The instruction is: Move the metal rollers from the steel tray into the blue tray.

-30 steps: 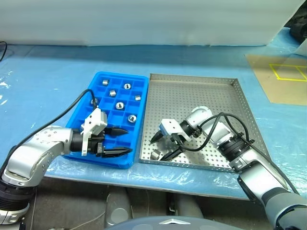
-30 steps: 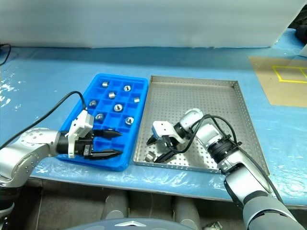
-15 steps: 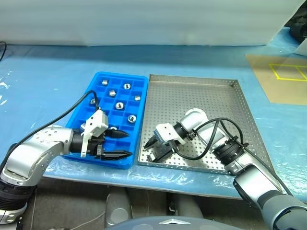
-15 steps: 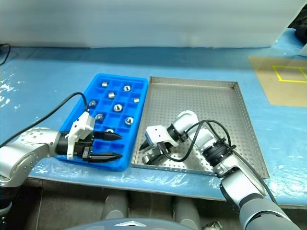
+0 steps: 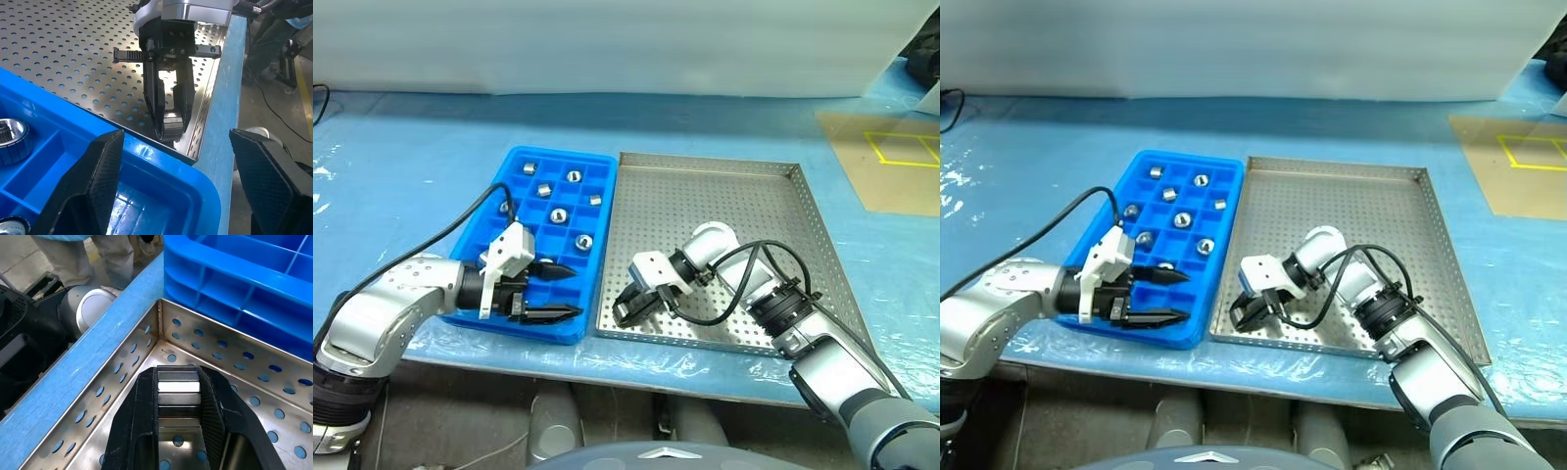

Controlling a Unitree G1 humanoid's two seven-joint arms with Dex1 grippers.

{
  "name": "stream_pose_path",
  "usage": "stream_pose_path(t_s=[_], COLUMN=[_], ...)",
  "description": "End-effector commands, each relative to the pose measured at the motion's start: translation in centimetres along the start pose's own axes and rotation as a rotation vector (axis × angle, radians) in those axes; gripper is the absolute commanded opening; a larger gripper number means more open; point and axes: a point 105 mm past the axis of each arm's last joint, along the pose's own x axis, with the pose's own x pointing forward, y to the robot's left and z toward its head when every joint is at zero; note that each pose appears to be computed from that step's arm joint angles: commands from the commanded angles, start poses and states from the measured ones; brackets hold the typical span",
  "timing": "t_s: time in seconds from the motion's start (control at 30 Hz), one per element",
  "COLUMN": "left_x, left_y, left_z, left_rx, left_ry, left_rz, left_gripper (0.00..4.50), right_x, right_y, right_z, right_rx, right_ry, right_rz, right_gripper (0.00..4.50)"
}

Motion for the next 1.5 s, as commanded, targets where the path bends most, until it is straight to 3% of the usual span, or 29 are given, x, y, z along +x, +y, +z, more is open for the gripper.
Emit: stream_pose_path(t_s=[0.03,0.23,0.37,0.6,0.87,1.13,1.17,1.3,1.5], left_x=[-0.2,-0.8,-3.5,-7.3,-7.3,-6.7,-6.6,-6.0,-4.8], left_y=[0.4,1.8,4.1,5.1,3.7,2.9,2.8,2.8,3.1], left_z=[1.0,2.4,3.5,3.0,2.1,1.8,1.8,2.0,2.5], left_rx=[0.046,0.073,0.115,0.111,0.07,0.047,0.047,0.051,0.065], left_ry=[-0.026,-0.07,-0.054,0.001,-0.008,-0.009,-0.009,-0.018,-0.04], left_rz=[0.005,0.035,0.156,0.272,0.295,0.29,0.284,0.266,0.222], left_gripper=[3.65,3.65,3.65,3.65,3.65,3.65,3.65,3.65,3.65], right_x=[-2.3,-5.1,-3.7,-0.1,2.9,4.3,4.3,3.9,-0.1], right_y=[-1.6,-3.6,-4.2,-4.8,-3.6,-3.9,-4.0,-4.5,-5.5], right_z=[2.0,4.6,7.4,10.8,9.9,8.9,8.8,8.5,9.8], right_rx=[-0.005,-0.021,-0.053,-0.019,0.147,0.153,0.156,0.185,0.193], right_ry=[-0.054,-0.11,-0.184,-0.308,-0.328,-0.307,-0.31,-0.304,-0.391], right_rz=[-0.096,-0.197,-0.148,-0.025,0.14,0.104,0.103,0.046,-0.054], right_gripper=[0.7,0.7,0.7,0.7,0.7,0.7,1.42,2.68,2.68])
